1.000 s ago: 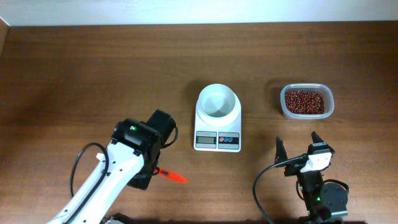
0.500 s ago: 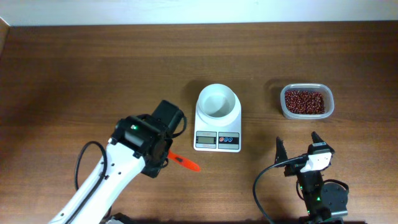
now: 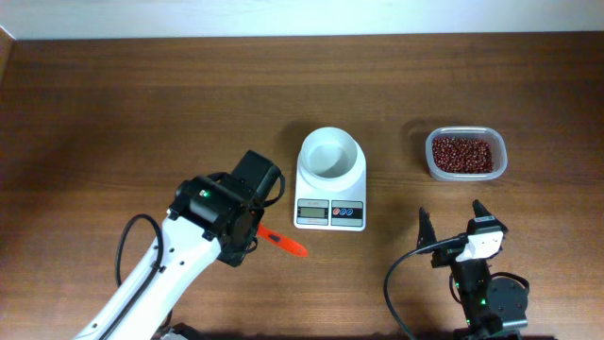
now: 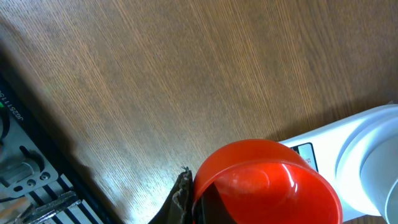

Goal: Scoop and weigh 50g on scale
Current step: 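Move the scoop toward center and reach the right gripper to its handle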

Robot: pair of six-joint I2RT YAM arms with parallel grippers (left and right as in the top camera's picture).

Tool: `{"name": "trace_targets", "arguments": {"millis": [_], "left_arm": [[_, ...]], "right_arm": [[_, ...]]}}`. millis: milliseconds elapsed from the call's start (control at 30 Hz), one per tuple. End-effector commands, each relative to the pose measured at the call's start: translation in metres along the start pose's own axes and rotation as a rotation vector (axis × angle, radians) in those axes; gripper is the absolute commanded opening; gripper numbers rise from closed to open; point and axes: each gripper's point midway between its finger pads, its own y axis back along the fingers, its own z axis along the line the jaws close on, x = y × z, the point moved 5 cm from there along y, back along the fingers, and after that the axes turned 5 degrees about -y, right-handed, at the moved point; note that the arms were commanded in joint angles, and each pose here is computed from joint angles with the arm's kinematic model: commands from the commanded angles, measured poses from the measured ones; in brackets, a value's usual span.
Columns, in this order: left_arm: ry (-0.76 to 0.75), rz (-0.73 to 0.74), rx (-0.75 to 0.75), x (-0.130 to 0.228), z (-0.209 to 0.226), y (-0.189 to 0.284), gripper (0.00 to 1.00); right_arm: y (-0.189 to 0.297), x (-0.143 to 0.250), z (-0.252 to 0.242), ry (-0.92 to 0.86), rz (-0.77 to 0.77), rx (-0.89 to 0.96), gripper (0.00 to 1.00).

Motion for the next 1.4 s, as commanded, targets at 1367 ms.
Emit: {"name": "trace_targets", "arguments": {"millis": [1367], "left_arm": [[-0.052,-0.056,0.083,-0.012,-0.018,0.017,0.0]], "right_arm": [[-0.002,0.007,0.002,-0.007,0.031,-0.013,0.99]]}}
